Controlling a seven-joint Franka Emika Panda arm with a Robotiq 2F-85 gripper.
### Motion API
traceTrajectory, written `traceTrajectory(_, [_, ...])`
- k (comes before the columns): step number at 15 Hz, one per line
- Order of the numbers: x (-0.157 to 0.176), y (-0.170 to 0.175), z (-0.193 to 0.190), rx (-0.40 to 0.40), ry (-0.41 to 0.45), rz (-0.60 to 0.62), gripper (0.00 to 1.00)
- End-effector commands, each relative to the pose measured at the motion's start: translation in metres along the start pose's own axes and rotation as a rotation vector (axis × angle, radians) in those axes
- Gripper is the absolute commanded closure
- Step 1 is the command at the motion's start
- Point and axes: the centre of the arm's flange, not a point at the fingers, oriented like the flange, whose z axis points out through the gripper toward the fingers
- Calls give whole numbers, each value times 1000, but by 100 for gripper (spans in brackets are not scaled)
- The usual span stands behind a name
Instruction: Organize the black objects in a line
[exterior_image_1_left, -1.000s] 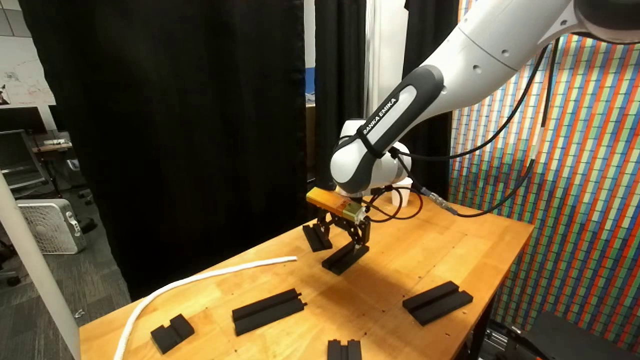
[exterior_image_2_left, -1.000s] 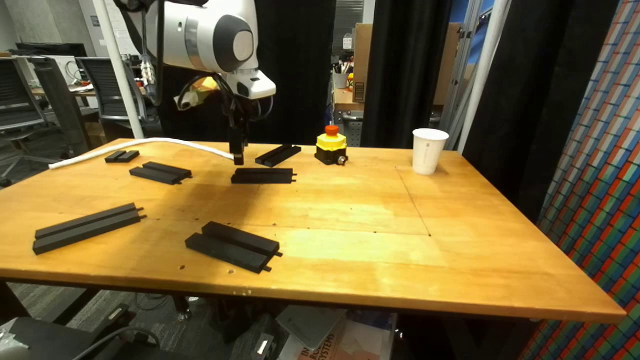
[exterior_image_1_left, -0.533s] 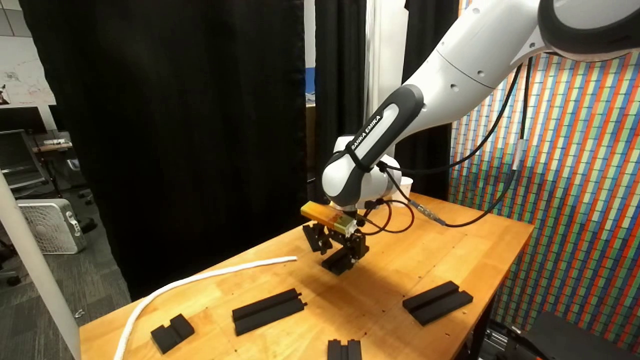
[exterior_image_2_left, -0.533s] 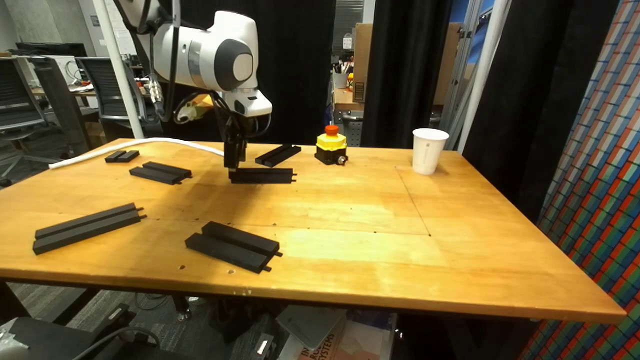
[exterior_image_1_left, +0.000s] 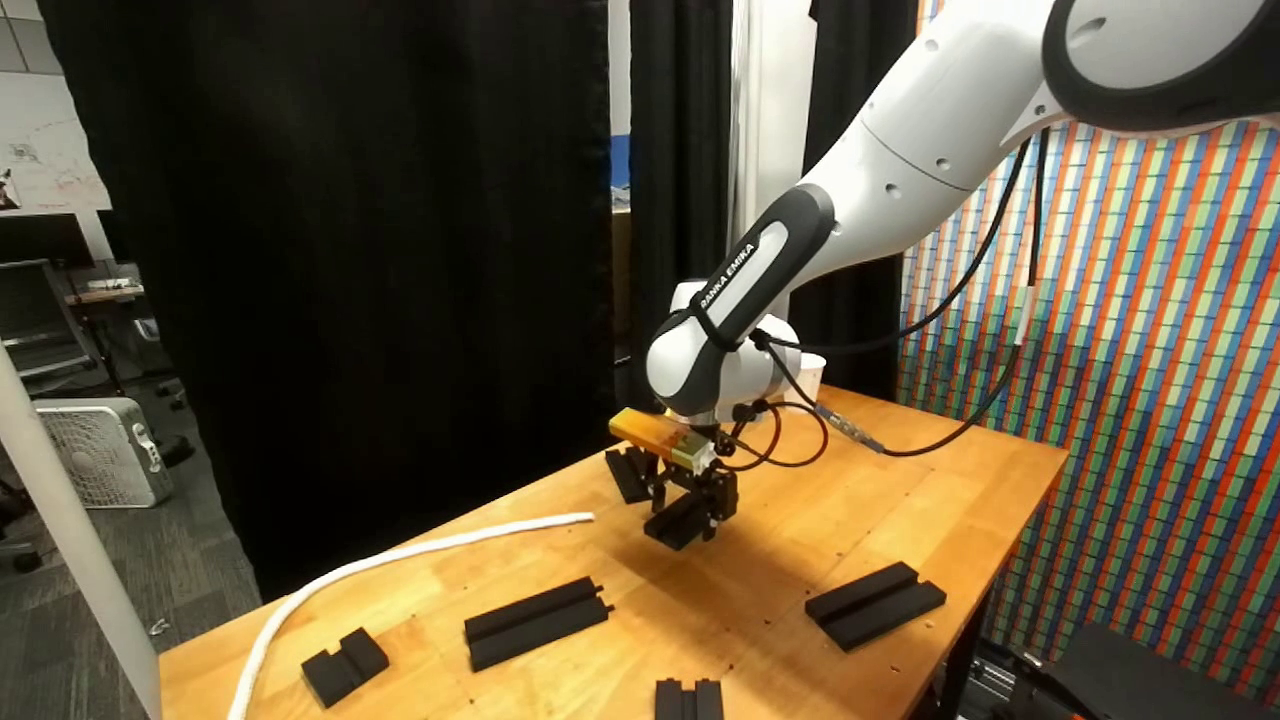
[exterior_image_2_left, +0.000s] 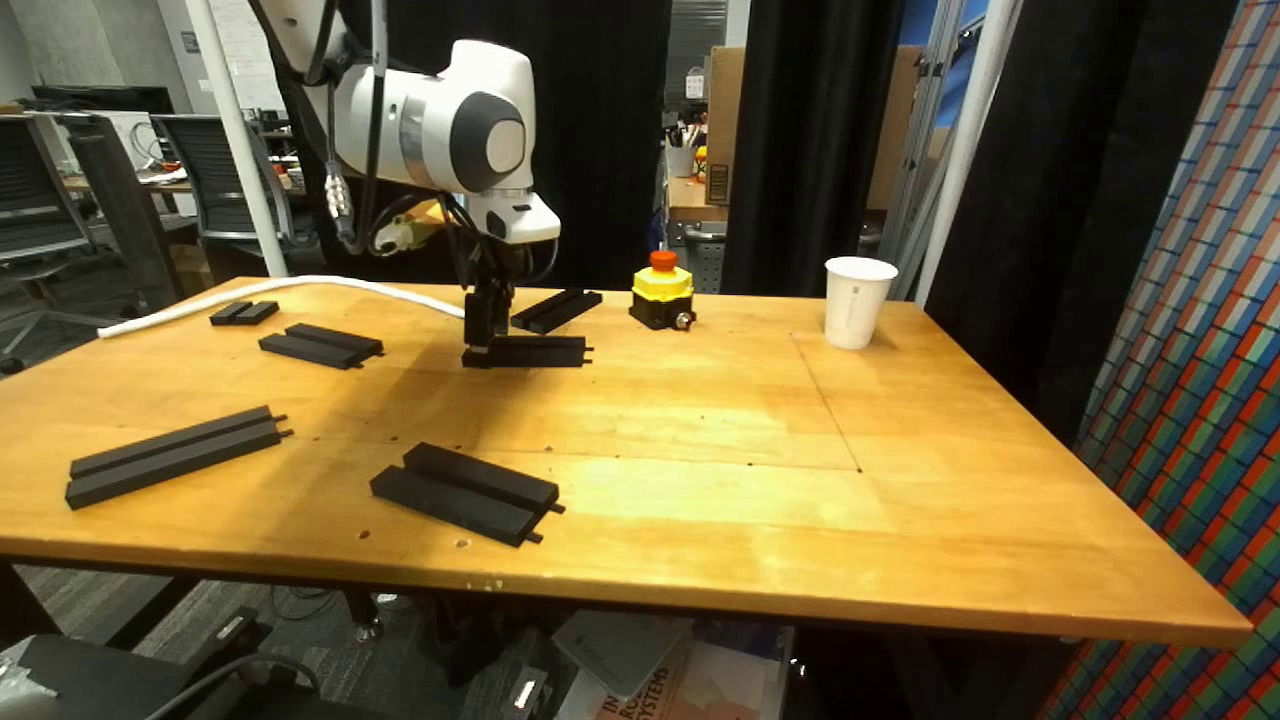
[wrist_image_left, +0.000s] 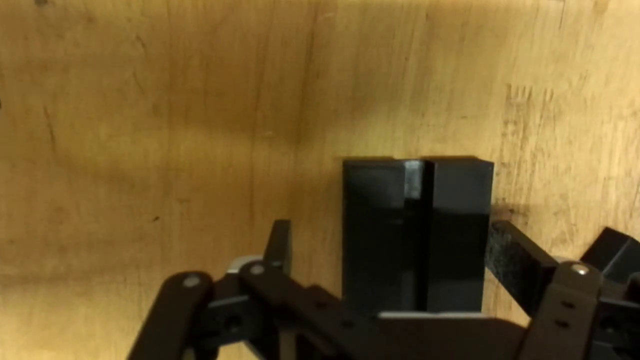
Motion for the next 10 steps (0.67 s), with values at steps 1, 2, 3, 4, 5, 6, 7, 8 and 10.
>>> traceTrajectory(1, [14, -21, -3, -2, -3, 20, 0])
traceTrajectory(2, [16, -24, -3, -4, -2, 20, 0])
traceTrajectory(3, [19, -27, -3, -7, 0, 20, 0])
traceTrajectory(4, [21, -29, -2, -11, -1, 21, 0])
traceTrajectory(5, [23, -31, -1, -17, -4, 20, 0])
traceTrajectory(6, [24, -33, 2, -23, -5, 19, 0])
traceTrajectory(7, [24, -33, 5, -35, -4, 10, 0])
traceTrajectory(8, [26, -34, 9, -44, -9, 9, 0])
traceTrajectory(10, [27, -34, 16, -66, -9, 2, 0])
